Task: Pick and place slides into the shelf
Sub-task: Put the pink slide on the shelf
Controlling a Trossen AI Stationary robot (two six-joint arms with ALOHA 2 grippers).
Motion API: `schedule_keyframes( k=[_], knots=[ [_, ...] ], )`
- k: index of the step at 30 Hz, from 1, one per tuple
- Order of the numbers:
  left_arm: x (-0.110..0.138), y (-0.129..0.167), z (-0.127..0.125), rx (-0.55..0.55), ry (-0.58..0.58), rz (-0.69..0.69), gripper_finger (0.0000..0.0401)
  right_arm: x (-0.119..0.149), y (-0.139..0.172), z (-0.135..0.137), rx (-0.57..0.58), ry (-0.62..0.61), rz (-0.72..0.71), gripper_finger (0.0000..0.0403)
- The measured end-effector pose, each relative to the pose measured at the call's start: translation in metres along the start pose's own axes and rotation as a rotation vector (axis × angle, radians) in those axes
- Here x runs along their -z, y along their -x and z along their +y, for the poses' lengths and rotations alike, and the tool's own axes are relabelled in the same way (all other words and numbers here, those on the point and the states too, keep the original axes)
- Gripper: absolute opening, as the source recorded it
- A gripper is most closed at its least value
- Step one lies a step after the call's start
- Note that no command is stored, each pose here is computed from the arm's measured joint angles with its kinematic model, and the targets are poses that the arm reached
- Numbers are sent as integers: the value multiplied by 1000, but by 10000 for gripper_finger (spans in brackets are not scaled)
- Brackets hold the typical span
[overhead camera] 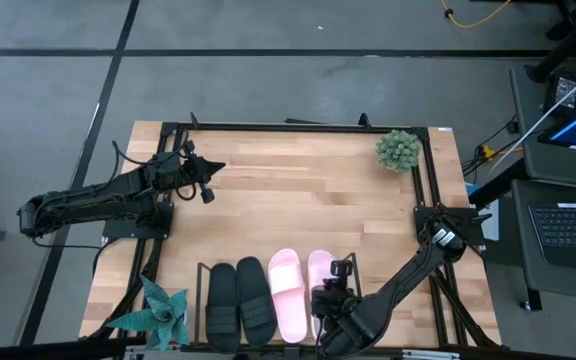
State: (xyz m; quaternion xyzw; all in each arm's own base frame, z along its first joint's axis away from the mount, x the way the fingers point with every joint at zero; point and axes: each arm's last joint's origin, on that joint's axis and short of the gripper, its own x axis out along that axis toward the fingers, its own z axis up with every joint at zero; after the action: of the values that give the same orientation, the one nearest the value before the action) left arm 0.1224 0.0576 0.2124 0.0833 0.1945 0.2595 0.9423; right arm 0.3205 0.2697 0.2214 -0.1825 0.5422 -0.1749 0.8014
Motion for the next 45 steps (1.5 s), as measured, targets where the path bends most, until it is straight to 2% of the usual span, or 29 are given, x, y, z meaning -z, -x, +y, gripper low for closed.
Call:
schedule_keyframes(
  k=[8, 19, 36, 40, 45],
  knots=[
    [0, 0, 0, 0, 0, 0, 0, 10, -19, 5, 27, 28, 23, 61],
    [0, 0, 0, -1, 0, 0, 0, 8, -20, 8, 1, 48, 6, 80],
    [0, 0, 0, 0, 0, 0, 0, 7, -20, 10, -15, 12, -4, 213],
    [0, 0, 0, 0, 0, 0, 0, 7, -20, 10, -15, 11, -4, 231],
    [0, 0, 0, 0, 0, 0, 0, 2, -14, 8, -28, -2, -17, 236]
  ],
)
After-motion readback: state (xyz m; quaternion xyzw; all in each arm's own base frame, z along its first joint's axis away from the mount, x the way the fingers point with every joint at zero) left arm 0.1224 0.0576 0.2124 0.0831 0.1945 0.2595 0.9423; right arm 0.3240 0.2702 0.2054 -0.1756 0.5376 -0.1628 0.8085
